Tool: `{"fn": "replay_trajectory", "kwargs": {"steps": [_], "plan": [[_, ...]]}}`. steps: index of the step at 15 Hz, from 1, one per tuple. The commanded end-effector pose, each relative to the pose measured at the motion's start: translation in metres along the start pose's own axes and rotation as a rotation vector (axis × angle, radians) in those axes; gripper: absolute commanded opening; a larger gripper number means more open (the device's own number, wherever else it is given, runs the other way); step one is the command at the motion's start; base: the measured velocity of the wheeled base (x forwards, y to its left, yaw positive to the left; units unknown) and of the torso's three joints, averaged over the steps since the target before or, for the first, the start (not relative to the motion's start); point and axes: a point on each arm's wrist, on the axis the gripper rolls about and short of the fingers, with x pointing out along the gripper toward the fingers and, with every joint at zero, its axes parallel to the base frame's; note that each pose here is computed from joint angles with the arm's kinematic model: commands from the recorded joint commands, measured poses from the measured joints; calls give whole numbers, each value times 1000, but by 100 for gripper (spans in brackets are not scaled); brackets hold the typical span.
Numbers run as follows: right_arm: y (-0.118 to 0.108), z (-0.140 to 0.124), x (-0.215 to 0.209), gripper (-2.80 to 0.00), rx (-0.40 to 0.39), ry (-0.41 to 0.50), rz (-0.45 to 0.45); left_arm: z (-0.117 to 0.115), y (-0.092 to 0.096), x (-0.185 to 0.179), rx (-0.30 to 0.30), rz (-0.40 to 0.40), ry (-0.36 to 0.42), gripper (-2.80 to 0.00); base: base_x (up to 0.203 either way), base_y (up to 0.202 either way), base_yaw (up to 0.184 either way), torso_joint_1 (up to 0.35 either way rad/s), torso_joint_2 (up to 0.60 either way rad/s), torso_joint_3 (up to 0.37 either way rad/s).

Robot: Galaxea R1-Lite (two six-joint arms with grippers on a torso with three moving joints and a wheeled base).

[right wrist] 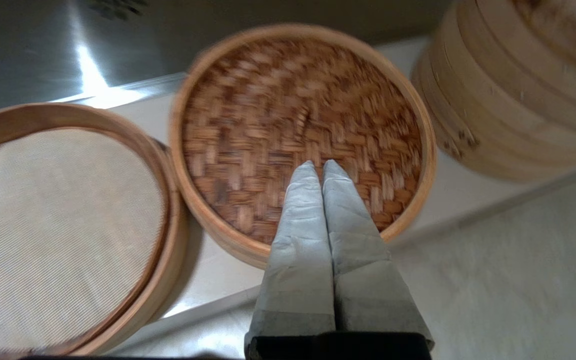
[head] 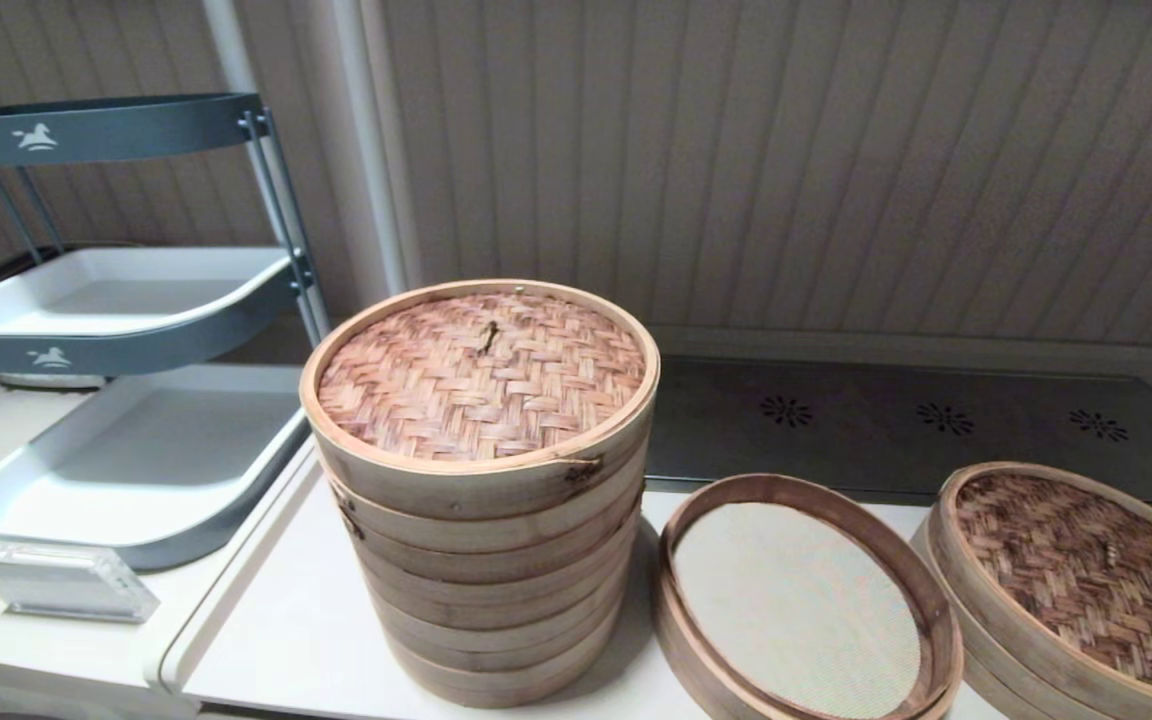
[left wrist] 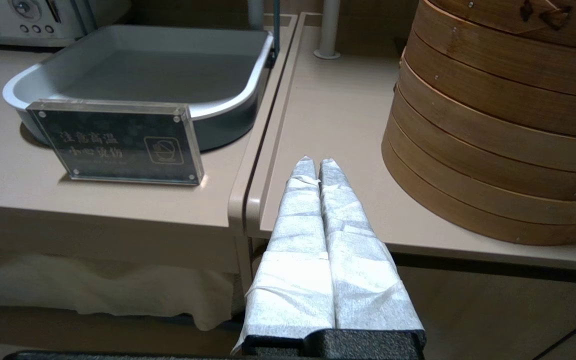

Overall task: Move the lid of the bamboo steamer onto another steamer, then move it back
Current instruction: Pick up the steamer

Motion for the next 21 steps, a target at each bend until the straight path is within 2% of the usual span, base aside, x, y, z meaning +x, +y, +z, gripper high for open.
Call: {"fn": "replay_trajectory", "kwargs": {"steps": [1,3,6,7,9,14,21], "plan": [[-2,6,34,-280,20,117,-53,-1,0,0,-1,0,4,-280,0,0,0,0,0,0],[-14,12,54,-280,71,173,-45,-1,0,0,-1,0,4,-280,0,0,0,0,0,0],[-18,6,70,-280,51,236,-48,-1,0,0,-1,0,4,-280,0,0,0,0,0,0],[-18,5,73,0,45,239,-46,-1,0,0,-1,0,4,-280,0,0,0,0,0,0],[-17,0,88,0,35,272,-46,-1,0,0,-1,0,4,-280,0,0,0,0,0,0],[-15,-15,135,0,33,283,-52,-1,0,0,-1,0,4,-280,0,0,0,0,0,0],[-14,-24,156,0,44,288,-59,-1,0,0,-1,0,4,-280,0,0,0,0,0,0]]}}
